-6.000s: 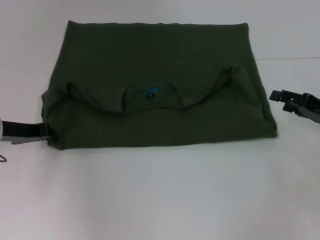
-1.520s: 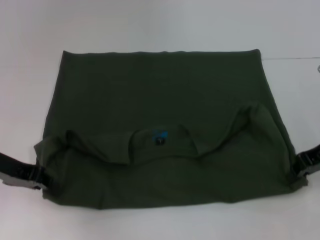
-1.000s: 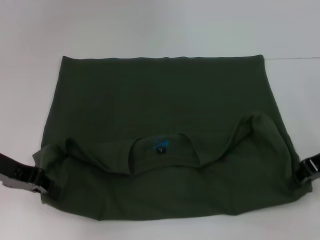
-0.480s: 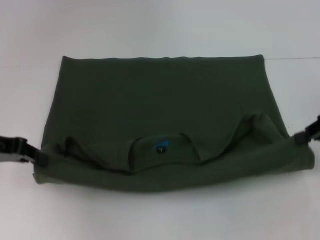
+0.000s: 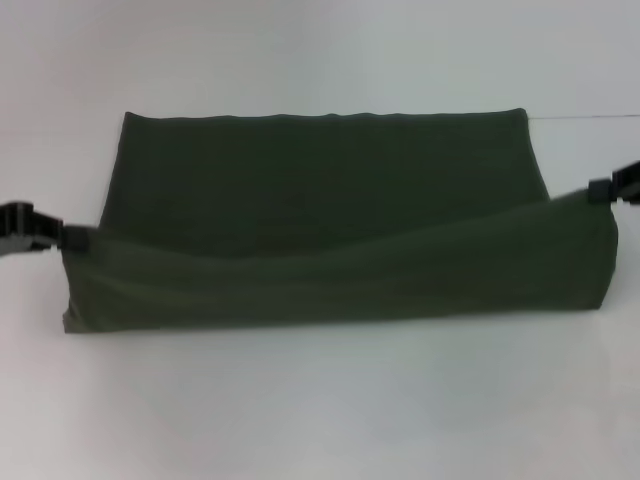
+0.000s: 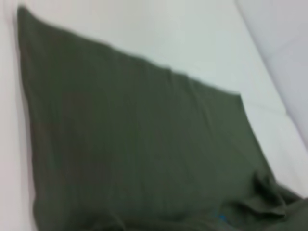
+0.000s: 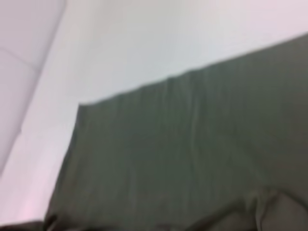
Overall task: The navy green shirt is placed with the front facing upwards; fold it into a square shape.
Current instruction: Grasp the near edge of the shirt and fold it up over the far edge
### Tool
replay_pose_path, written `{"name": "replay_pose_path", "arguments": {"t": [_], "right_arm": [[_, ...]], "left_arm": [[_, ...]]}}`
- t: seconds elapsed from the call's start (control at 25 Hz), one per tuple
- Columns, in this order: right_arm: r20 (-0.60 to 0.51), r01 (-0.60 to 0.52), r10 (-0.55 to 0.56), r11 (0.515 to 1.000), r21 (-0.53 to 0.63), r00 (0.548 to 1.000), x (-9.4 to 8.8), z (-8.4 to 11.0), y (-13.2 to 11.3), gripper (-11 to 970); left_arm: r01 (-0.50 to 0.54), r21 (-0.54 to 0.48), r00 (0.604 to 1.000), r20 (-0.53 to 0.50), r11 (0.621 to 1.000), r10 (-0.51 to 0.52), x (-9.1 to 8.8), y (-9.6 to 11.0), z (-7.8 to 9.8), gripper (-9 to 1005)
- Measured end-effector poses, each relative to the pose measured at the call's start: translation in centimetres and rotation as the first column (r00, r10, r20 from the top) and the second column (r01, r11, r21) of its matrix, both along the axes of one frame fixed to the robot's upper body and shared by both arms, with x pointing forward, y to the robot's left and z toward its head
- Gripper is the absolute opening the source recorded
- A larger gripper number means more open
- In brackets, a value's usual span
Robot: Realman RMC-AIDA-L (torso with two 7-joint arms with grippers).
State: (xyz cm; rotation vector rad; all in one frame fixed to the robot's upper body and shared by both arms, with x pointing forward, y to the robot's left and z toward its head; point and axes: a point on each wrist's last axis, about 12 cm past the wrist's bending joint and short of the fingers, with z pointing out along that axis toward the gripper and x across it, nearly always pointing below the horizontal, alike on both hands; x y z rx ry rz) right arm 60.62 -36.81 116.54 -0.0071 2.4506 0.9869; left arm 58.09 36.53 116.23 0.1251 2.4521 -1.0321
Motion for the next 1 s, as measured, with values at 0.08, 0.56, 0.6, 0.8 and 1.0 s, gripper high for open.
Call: {"name": "replay_pose_path", "arguments": {"t": [0.08,0.56,0.6,0.8,1.0], "right_arm": [[0.030,0.026,-0.027,0.999,0.024,0.999,0.2,0.0,-0.1,35],[0.196,0.139,-0.173,0.975,0.175,0.965,0.8,-1.2,1.1,34],[0.207,0.152,-0.189,0.971,0.183,0.960,0.9,-1.3,1.1,34],[0.254,0.228,-0.278,0.951,0.208,0.926,1.2,-1.9,1.0,35],[0.283,0.276,-0.335,0.934,0.228,0.899,1.5,-2.8,1.4,35]], "left_arm": [[-0.031,-0.023,0.999,0.034,0.999,0.032,0.2,0.0,0.0,57],[-0.175,-0.200,0.959,0.186,0.964,0.212,1.8,-1.3,-1.5,60],[-0.186,-0.210,0.954,0.193,0.960,0.227,1.9,-1.4,-1.7,60],[-0.265,-0.259,0.917,0.231,0.929,0.326,2.4,-1.5,-2.5,61],[-0.336,-0.292,0.873,0.260,0.895,0.413,3.0,-2.1,-3.6,61]]}}
